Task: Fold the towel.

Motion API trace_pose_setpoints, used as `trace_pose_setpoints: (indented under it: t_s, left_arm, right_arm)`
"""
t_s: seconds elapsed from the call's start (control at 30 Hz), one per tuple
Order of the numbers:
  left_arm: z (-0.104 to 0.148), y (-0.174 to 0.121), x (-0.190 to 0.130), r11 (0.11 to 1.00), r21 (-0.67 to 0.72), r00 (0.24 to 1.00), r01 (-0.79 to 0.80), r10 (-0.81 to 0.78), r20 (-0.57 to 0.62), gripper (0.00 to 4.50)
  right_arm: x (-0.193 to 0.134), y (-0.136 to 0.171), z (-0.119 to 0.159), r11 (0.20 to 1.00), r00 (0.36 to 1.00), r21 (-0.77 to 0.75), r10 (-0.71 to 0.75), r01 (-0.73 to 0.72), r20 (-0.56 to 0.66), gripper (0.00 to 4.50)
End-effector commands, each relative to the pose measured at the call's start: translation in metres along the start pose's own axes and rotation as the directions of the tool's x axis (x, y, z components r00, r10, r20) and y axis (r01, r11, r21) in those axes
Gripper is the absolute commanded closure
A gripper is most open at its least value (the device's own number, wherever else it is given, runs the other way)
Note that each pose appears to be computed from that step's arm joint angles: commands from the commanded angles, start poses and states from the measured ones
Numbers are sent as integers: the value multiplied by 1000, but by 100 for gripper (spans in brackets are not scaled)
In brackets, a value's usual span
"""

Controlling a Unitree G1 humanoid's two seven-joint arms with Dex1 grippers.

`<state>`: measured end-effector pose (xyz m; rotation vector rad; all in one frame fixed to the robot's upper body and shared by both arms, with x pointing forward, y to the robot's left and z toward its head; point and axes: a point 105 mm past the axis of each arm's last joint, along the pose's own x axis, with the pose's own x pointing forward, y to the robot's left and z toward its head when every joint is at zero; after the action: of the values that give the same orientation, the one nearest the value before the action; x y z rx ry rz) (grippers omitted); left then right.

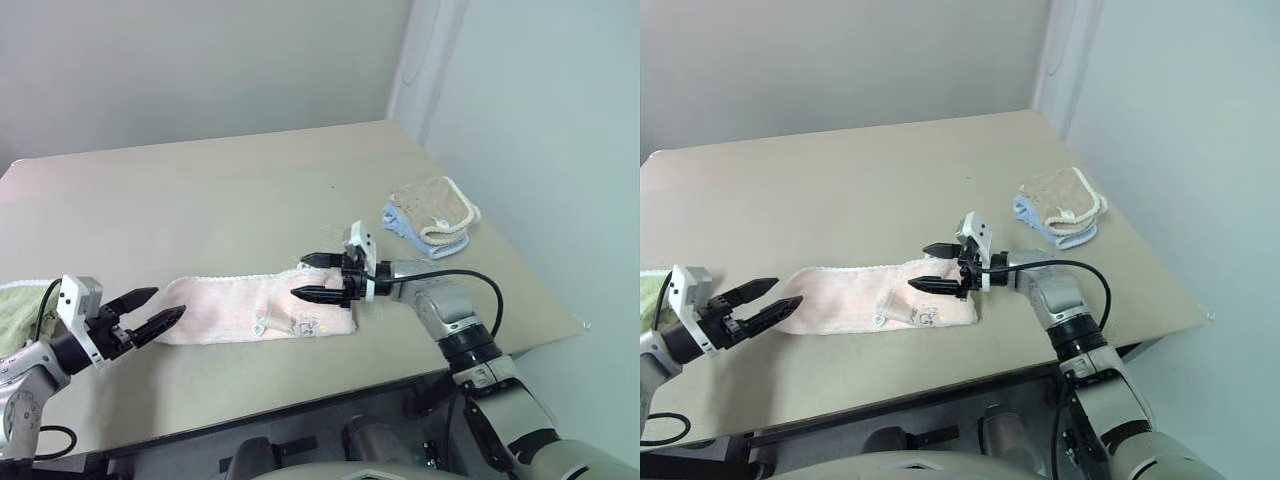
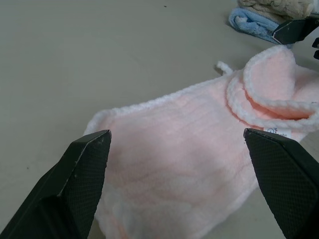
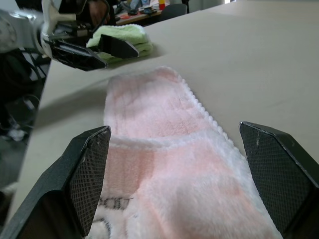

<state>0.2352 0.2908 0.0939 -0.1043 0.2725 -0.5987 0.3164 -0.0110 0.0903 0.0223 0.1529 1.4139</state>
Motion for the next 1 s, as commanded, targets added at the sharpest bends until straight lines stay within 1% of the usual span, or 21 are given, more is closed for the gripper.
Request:
trace_pose_setpoints:
  t_s: [0.03, 0.13, 0.23, 0.27, 0.33, 0.4, 0.5, 0.57, 0.63, 0.67, 0.73, 0.8, 0.93, 1.0]
  left_arm:
    - [19, 0, -6, 999, 38, 999, -15, 13, 49, 0]
    - [19, 1, -7, 999, 35, 999, -21, 19, 45, 0]
    - [18, 1, -8, 999, 37, 999, -25, 24, 41, 0]
    - [18, 1, -8, 999, 41, 999, -24, 22, 37, 0]
    - [18, 0, -7, 999, 46, 999, -22, 20, 35, 0]
    - [19, 0, -7, 999, 46, 999, -23, 22, 37, 0]
    - [20, 1, -8, 999, 38, 999, -24, 22, 38, 0]
    - [14, 1, -10, 999, 29, 1000, -16, 16, -4, 0]
    - [12, 2, -12, 1000, -7, 1000, -19, 19, -15, 0]
    - [15, 1, -12, 999, -27, 1000, -17, 17, -2, 0]
    - [21, 0, -15, 997, -79, 999, 0, 2, 33, 0]
    - [26, 1, -17, 992, -126, 998, -11, 18, 52, 0]
    - [19, -2, -21, 989, -148, 1000, -19, 20, 3, 0]
    - [20, -8, -20, 975, -221, 1000, -7, 11, 17, 0]
  right_arm:
    - [15, 0, -11, 997, 1000, -72, -19, 17, -16, 18]
    - [24, -1, -25, 993, 999, -111, -35, 30, -41, 18]
    - [33, -11, -27, 985, 993, -131, -113, 108, -27, 18]
    - [35, -14, -30, 979, 990, -160, -134, 124, -49, 18]
    - [36, -13, -37, 977, 989, -189, -121, 102, -89, 18]
    - [34, -10, -42, 979, 989, -192, -86, 63, -118, 18]
    - [29, -9, -53, 981, 979, -195, -61, 22, -195, 18]
    - [28, -6, -54, 984, 978, -176, -36, -2, -208, 18]
    - [30, -5, -46, 989, 984, -148, -26, 0, -175, 18]
    - [32, -5, -36, 993, 992, -117, -20, 5, -125, 8]
    - [37, -6, -14, 998, 999, -65, -25, 23, -36, 8]
    - [38, -8, 4, 999, 999, -32, -29, 30, 23, 8]
    - [37, -13, 26, 998, 993, 7, -66, 66, 94, 8]
    - [36, -11, 33, 998, 993, 42, -52, 48, 110, 8]
